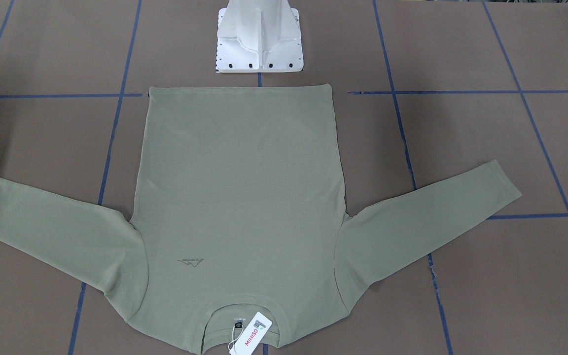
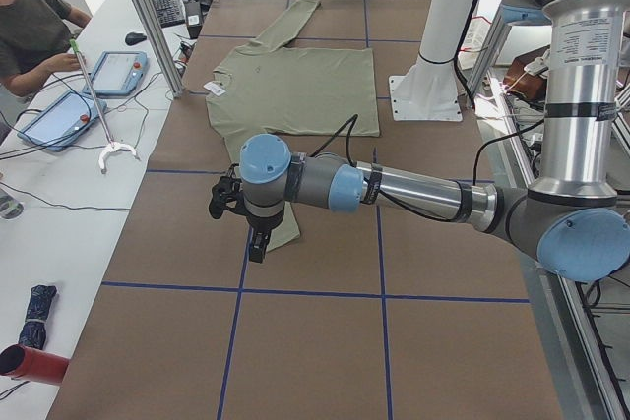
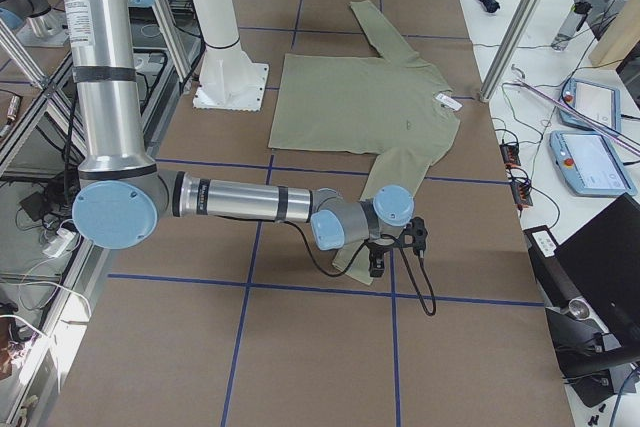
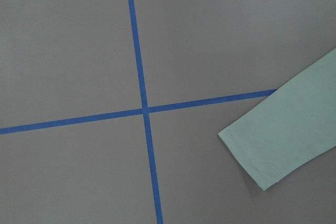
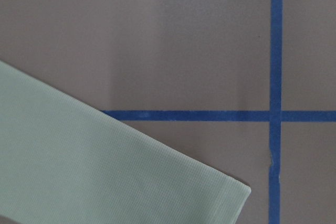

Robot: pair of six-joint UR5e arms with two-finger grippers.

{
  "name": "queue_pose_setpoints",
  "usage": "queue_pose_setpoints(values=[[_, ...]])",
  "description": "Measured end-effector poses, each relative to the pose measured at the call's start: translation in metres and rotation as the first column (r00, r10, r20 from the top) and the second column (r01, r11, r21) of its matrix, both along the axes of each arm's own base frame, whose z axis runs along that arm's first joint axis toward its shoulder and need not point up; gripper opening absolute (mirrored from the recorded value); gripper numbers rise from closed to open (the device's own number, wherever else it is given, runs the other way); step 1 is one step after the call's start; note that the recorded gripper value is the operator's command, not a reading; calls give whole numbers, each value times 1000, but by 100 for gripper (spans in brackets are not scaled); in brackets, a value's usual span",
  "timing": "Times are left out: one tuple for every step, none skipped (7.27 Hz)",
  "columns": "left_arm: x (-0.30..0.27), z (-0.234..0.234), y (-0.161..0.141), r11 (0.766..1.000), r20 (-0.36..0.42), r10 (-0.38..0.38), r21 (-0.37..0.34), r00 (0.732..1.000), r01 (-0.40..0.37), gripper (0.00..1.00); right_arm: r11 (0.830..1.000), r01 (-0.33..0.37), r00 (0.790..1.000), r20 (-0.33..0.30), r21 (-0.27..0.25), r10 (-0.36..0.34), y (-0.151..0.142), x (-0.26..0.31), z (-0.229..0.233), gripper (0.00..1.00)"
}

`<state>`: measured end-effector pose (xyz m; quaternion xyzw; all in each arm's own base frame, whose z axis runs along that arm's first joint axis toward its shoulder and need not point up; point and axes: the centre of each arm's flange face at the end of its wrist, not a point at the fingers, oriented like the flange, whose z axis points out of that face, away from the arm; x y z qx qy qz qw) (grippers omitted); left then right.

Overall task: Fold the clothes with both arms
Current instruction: 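Move the right gripper toward the sleeve cuff nearest it and grasp it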

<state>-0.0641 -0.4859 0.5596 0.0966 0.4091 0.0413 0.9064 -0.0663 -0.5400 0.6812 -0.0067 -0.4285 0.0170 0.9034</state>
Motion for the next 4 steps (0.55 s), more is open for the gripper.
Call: queue_pose_setpoints(values=[[1,-2,-1,1000,-11,2,3,1000,-2,100,999,-34,999,7,-27,34,-3,-7,19,91],[1,-4,-2,1000,-16,3,8,1000,-3,100,996,-65,998,11,-54,65,-2,-15,31,89],[1,-6,-3,1000,-18,3,12,1000,-3,100,994,-79,997,6,-76,79,1,-22,39,86],[1,-7,-3,1000,-19,3,14,1000,-3,100,992,-86,996,-3,-91,86,4,-25,46,85]])
